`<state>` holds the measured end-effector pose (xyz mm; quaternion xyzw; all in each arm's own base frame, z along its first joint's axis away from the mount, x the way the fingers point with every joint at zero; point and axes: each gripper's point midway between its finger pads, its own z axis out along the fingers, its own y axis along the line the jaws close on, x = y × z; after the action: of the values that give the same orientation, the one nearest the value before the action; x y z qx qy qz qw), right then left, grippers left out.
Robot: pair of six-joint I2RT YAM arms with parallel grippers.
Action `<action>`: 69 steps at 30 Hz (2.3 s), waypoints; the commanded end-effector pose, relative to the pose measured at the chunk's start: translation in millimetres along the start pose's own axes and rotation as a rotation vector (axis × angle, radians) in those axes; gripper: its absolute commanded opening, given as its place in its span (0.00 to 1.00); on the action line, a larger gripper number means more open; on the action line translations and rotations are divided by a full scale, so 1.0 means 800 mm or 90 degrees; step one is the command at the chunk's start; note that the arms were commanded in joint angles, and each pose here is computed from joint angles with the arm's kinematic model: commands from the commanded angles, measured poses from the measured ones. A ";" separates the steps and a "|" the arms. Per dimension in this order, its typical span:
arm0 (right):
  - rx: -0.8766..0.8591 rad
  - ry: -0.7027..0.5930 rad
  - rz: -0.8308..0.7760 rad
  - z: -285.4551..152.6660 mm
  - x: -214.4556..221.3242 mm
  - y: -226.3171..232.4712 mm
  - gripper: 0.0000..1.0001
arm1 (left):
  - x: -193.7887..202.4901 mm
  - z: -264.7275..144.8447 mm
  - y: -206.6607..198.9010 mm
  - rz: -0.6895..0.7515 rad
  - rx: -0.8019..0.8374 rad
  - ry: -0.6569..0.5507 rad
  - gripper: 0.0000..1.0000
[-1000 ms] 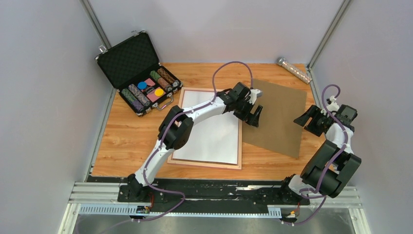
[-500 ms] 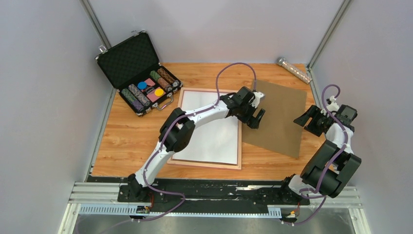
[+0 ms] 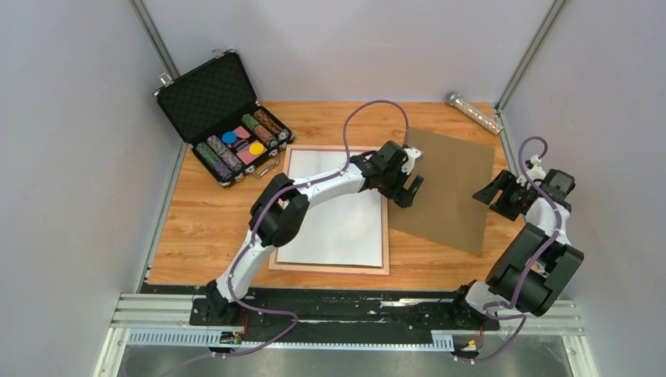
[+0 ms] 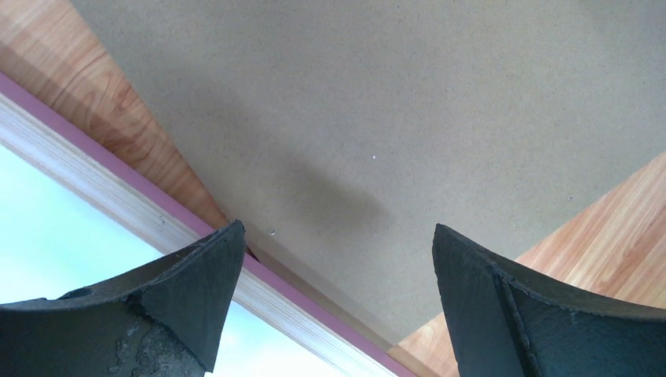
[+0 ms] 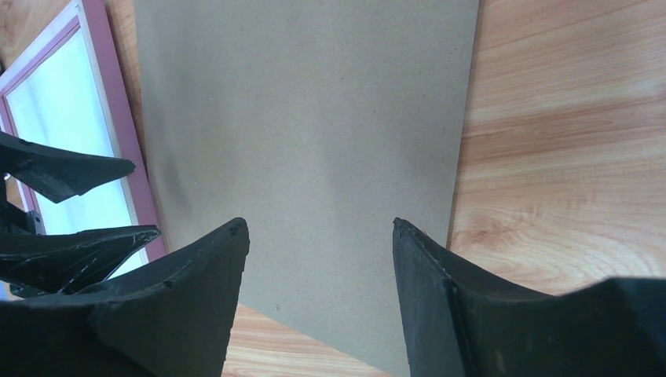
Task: Put the photo into the frame
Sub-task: Turn over the photo frame item at the center of the board.
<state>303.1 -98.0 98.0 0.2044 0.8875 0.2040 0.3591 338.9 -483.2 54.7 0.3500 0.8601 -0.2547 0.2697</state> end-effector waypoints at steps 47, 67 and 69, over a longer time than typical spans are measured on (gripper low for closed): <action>-0.025 0.021 -0.007 0.007 0.000 0.004 0.65 | 0.032 0.072 0.074 -0.096 -0.182 0.054 1.00; -0.033 0.021 -0.007 0.006 0.001 0.007 0.65 | 0.057 0.066 -0.011 -0.174 -0.048 0.097 1.00; -0.030 0.021 -0.007 0.005 0.001 0.005 0.65 | 0.056 0.065 -0.022 -0.172 -0.035 0.098 1.00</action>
<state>299.3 -89.2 85.3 0.2044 0.8929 0.2287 0.3297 380.6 -515.7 38.7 0.2380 0.8893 -0.2438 0.3049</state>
